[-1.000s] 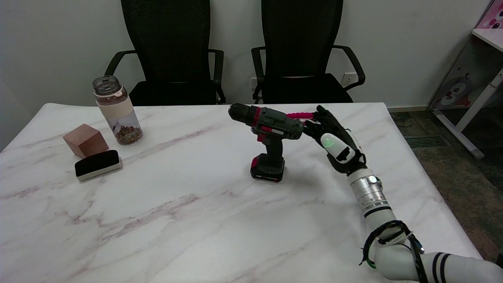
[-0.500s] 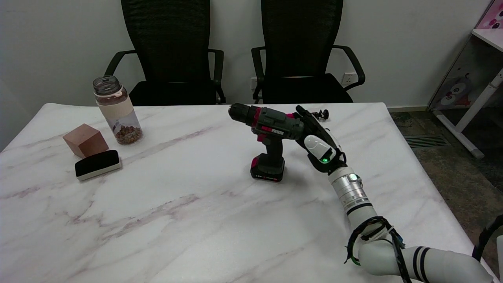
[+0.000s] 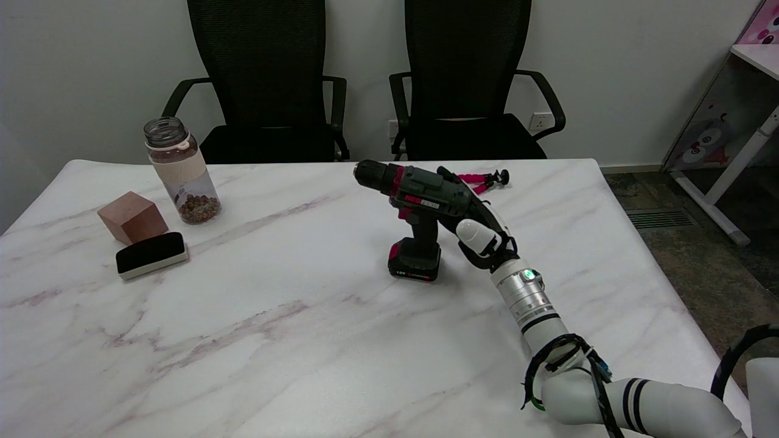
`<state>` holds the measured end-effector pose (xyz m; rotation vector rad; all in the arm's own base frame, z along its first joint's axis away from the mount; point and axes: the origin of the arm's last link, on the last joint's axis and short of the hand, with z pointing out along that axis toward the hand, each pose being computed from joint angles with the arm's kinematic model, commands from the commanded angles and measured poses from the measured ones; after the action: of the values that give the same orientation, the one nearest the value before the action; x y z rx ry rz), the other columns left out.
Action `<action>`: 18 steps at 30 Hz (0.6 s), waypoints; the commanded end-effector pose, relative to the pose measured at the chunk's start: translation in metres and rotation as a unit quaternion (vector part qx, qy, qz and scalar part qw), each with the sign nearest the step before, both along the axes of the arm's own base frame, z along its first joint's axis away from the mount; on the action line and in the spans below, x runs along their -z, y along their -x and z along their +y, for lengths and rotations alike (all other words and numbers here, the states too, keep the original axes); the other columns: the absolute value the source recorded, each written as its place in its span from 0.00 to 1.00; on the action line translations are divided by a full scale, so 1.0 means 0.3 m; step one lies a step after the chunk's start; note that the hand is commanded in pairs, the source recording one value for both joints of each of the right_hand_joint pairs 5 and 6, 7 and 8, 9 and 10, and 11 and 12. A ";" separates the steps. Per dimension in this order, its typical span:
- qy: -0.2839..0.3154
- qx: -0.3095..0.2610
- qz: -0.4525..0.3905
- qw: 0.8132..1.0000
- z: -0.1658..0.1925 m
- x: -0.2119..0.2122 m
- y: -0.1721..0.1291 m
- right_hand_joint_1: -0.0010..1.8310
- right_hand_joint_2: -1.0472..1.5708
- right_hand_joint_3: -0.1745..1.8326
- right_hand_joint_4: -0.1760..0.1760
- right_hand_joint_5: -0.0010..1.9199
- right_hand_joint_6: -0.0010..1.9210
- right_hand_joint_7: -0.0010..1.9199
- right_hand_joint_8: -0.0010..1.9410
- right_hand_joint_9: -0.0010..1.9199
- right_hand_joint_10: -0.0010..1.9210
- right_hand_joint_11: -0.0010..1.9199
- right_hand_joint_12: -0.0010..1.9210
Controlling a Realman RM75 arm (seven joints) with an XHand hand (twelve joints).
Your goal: Pick up the power screwdriver.
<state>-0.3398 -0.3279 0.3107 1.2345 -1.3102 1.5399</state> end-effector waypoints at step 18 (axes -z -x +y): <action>-0.046 0.011 0.044 0.998 -0.065 0.099 0.023 0.50 0.26 0.47 0.65 0.07 0.07 0.07 0.07 0.21 0.20 0.23 0.23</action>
<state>-0.3415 -0.3371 0.2937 1.2965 -1.3323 1.4735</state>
